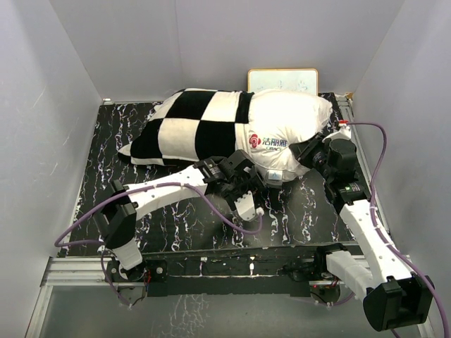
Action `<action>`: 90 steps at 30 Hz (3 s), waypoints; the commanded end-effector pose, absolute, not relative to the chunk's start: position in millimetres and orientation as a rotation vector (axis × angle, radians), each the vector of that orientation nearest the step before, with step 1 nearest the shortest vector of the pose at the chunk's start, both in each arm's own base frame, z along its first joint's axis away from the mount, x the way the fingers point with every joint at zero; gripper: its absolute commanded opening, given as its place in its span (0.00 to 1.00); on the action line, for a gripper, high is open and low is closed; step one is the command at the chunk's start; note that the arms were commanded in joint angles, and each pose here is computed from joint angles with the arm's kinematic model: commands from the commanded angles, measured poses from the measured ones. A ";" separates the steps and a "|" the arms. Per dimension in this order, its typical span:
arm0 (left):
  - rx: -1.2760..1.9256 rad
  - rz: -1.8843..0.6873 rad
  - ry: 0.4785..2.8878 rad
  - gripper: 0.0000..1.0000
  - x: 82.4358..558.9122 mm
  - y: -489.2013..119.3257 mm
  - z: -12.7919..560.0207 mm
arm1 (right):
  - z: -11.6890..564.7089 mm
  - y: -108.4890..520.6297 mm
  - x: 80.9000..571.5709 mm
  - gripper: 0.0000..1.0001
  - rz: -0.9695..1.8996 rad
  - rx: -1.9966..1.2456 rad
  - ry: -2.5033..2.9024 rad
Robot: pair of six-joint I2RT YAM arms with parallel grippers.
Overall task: Remove the pillowcase from the pillow
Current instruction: Remove the pillow from the pillowcase.
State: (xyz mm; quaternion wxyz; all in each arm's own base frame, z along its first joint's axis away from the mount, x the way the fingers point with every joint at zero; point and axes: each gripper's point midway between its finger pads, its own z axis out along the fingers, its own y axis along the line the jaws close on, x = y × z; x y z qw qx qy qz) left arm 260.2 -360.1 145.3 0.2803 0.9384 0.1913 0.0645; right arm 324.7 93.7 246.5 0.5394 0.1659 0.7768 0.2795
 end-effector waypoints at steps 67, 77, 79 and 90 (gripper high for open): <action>1.721 -0.329 1.984 0.97 292.8 -75.4 139.4 | 340.1 44.8 356.6 0.09 0.719 0.283 1.600; 1.420 -0.231 2.170 0.97 363.2 -60.4 154.9 | 271.5 40.0 341.8 0.08 0.615 0.285 1.731; 1.367 -0.164 2.222 0.97 372.2 -45.5 139.0 | 266.6 39.1 339.9 0.09 0.602 0.280 1.741; 1.071 -0.231 2.318 0.97 408.5 2.8 108.3 | 259.3 42.2 337.4 0.08 0.599 0.259 1.759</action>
